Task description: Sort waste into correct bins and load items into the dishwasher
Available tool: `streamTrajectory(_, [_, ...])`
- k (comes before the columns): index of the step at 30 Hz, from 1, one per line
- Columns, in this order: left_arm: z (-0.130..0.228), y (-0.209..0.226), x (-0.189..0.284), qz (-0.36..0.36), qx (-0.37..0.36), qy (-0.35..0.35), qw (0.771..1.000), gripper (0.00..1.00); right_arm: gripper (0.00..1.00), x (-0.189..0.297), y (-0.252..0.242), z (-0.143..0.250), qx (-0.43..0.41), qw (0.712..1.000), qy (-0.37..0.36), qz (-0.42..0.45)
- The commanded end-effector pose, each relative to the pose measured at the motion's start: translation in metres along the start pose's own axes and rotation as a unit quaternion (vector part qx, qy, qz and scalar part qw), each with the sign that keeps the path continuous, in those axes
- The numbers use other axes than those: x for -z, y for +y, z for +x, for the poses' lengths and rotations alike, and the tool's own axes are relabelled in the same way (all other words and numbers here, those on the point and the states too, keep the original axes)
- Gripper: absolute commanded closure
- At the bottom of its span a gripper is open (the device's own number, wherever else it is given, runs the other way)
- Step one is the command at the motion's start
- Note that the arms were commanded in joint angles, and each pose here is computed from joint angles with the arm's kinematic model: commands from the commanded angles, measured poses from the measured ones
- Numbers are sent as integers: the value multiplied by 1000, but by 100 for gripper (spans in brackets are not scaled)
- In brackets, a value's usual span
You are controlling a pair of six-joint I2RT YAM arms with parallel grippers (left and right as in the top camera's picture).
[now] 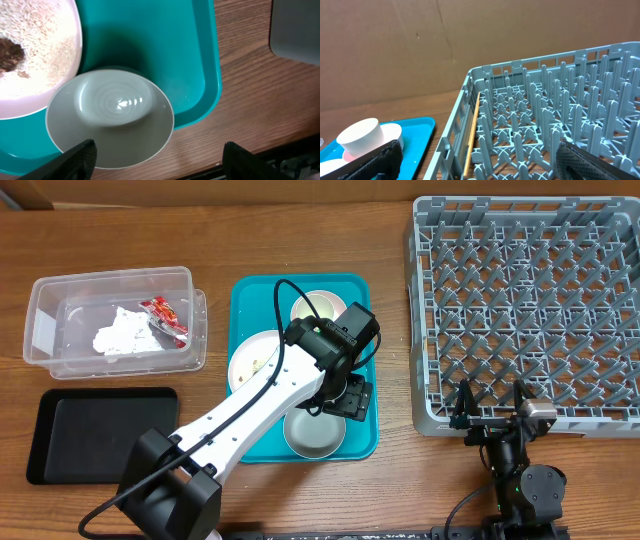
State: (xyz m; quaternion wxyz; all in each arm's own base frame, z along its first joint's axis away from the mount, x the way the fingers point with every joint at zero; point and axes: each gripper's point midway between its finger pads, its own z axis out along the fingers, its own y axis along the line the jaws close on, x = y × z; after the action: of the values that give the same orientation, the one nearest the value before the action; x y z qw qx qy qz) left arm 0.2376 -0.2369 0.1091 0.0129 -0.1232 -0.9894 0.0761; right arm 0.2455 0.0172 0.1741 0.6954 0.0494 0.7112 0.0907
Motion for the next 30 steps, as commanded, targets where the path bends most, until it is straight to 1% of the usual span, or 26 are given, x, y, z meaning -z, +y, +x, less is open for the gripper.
streamTrajectory(1, [-4,8,-2,-24,4,-11,1000,12,0,0,-2,3,3,1000,1,2])
streamTrajectory(2, [-6,9,-2,-27,4,-17,999,3,0,0,-2,3,3,1000,1,2])
streamTrajectory(3, [-9,9,-2,-29,4,-22,999,0,0,0,-2,3,3,1000,1,2])
streamTrajectory(5, [-17,7,-2,-28,2,-41,999,0,0,0,-2,3,3,1000,1,2])
streamTrajectory(8, [-43,9,2,-34,3,-95,995,0,0,0,-2,3,3,1000,1,2])
streamTrajectory(9, [-51,8,3,-30,4,-110,993,0,0,0,-2,3,3,1000,1,2])
streamTrajectory(10, [-66,5,7,-16,10,-138,990,0,0,0,-2,3,3,1000,1,2])
streamTrajectory(12, [-82,4,12,-3,15,-167,986,0,0,0,-2,3,3,1000,1,2])
streamTrajectory(18, [-117,10,27,9,27,-233,972,0,0,0,-2,3,3,1000,1,2])
streamTrajectory(20, [-131,23,36,-8,42,-262,964,0,0,0,-2,3,3,1000,1,2])
streamTrajectory(24, [-150,44,60,-23,70,-297,952,0,0,0,-2,3,3,1000,1,2])
streamTrajectory(26, [-160,64,74,-47,91,-319,942,0,0,0,-2,3,3,1000,1,2])
streamTrajectory(27, [-163,77,82,-65,105,-326,937,0,0,0,-2,3,3,1000,1,2])
streamTrajectory(30, [-165,105,99,-88,134,-328,931,0,0,0,-2,3,3,1000,1,2])
